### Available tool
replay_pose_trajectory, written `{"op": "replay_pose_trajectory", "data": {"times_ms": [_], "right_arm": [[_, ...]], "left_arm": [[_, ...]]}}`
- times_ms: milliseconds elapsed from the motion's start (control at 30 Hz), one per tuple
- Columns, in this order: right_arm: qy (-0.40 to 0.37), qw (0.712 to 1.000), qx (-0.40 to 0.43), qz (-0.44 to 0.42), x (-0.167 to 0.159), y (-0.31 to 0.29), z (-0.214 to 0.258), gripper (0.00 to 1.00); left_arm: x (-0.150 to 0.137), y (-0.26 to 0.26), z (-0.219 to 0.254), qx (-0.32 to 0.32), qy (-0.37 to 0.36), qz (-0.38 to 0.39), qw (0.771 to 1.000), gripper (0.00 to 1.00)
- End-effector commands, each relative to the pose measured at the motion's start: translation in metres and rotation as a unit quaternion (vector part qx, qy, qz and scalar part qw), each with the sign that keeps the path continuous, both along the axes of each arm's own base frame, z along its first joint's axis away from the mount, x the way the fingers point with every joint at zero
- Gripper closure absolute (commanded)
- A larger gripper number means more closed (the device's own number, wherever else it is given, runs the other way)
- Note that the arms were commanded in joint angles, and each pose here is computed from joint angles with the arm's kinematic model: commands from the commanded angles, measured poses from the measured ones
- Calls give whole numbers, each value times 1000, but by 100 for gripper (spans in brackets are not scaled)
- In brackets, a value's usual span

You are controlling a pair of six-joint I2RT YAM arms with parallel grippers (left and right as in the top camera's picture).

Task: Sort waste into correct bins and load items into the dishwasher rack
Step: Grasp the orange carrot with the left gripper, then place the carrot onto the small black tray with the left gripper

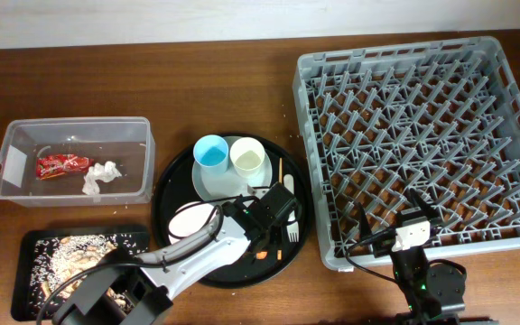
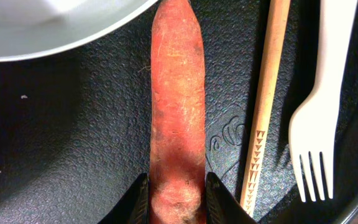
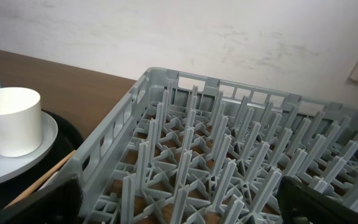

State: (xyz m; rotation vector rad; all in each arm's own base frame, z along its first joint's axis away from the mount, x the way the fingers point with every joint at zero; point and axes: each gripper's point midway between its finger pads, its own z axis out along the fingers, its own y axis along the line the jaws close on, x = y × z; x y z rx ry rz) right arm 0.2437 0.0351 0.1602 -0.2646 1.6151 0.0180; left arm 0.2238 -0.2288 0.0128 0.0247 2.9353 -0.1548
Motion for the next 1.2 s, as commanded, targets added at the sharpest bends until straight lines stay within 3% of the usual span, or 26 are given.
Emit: {"op": "replay_pose_trajectory", "data": {"times_ms": [0, 400, 567, 633, 700, 900, 1167], "right_arm": [[2, 1000, 2, -4, 0, -2, -2, 1], [2, 1000, 2, -4, 0, -2, -2, 1], [2, 1000, 2, -4, 0, -2, -2, 1], [2, 1000, 2, -4, 0, -2, -2, 1], [2, 1000, 2, -4, 0, -2, -2, 1], [2, 1000, 2, -4, 0, -2, -2, 1], [2, 1000, 2, -4, 0, -2, -2, 1]], "left_arm": [[-7, 3, 9, -4, 3, -3, 1000, 90], [-9, 19, 99, -59, -79, -15, 995, 91], [6, 101, 134, -5, -132, 89, 987, 91], [10, 141, 146, 18, -152, 149, 977, 100], [10, 173, 154, 38, -166, 198, 965, 100], [-13, 272, 164, 107, -162, 385, 902, 100], [-42, 334, 142, 128, -128, 542, 821, 100]]}}
